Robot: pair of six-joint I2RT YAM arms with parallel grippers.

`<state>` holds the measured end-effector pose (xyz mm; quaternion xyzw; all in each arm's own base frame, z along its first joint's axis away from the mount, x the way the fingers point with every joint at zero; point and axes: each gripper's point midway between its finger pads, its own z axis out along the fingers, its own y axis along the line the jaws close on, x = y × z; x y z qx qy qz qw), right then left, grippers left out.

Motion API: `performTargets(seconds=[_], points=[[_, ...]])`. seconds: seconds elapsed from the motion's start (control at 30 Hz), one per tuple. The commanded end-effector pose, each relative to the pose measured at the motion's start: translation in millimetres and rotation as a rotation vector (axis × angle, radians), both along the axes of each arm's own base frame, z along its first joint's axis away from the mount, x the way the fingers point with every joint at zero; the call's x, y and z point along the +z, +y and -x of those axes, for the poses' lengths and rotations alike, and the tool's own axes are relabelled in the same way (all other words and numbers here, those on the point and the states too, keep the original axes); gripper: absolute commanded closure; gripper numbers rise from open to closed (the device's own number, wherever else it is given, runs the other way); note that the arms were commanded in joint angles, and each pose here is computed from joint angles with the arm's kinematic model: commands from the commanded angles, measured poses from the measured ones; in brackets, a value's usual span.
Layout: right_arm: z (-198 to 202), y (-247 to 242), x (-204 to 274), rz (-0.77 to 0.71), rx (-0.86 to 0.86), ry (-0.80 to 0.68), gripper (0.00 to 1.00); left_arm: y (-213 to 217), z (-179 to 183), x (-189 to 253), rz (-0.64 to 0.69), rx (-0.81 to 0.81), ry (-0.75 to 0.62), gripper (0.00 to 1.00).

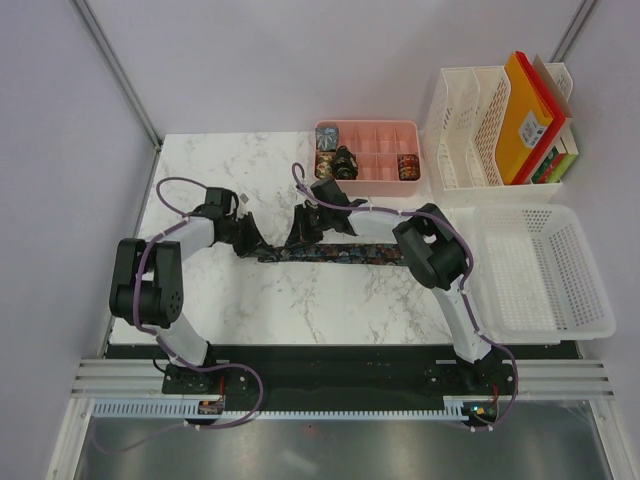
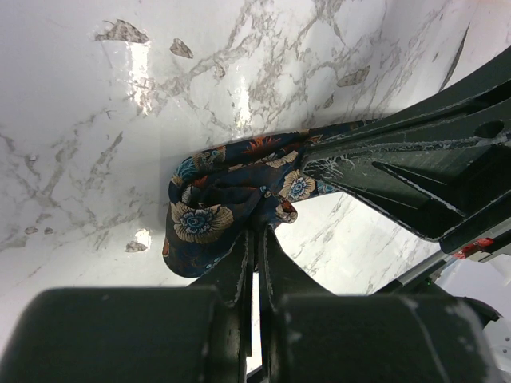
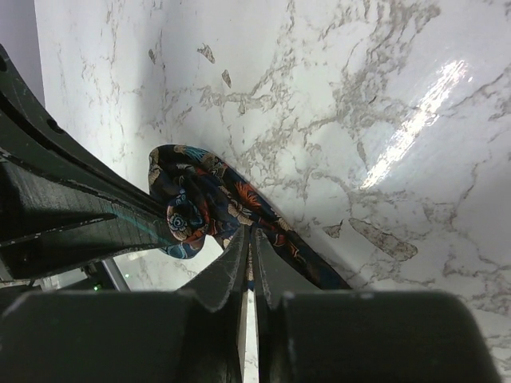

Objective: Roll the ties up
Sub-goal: Roll the tie at the center of the board.

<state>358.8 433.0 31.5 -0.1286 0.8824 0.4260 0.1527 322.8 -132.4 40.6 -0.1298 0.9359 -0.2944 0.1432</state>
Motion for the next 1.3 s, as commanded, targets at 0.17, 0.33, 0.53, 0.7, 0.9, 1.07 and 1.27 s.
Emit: performTargets(seconds=[0.17,0.33,0.53,0.7,0.9,1.07,1.27], points=[[3.3,-1.3,-7.0,0.029,0.014,-0.012,0.94,-17.5,-16.9,17.9,0.025,0.011,-0.037,0.98],[4.7,-0.8,-7.9,0.026,0.016,-0.002,0.94,-22.8,-16.4,8.6,0.018,0.006,-0.019,0.98],[6.5,-2.7,-8.1,0.026,0.015,0.006,0.95,-24.2,-21.4,-6.2,0.000,0.032,0.005,0.98],[10.2,-5.1,-10.1,0.031,0.016,0.017,0.95,-31.1,-26.3,-3.0,0.045,0.037,0.000,0.98],[10.1,-5.2,-11.4,0.033,0.013,0.021,0.98,-30.8,-25.8,3.8,0.053,0.047,-0.012,0.98],[8.6,-6.4,-9.7,0.032,0.009,0.018,1.00,-33.3,-26.5,4.8,0.072,0.057,-0.005,0.98],[6.7,-9.0,-12.5,0.036,0.001,0.025,1.00,-34.7,-29.0,20.3,0.089,0.061,-0.043,0.98]])
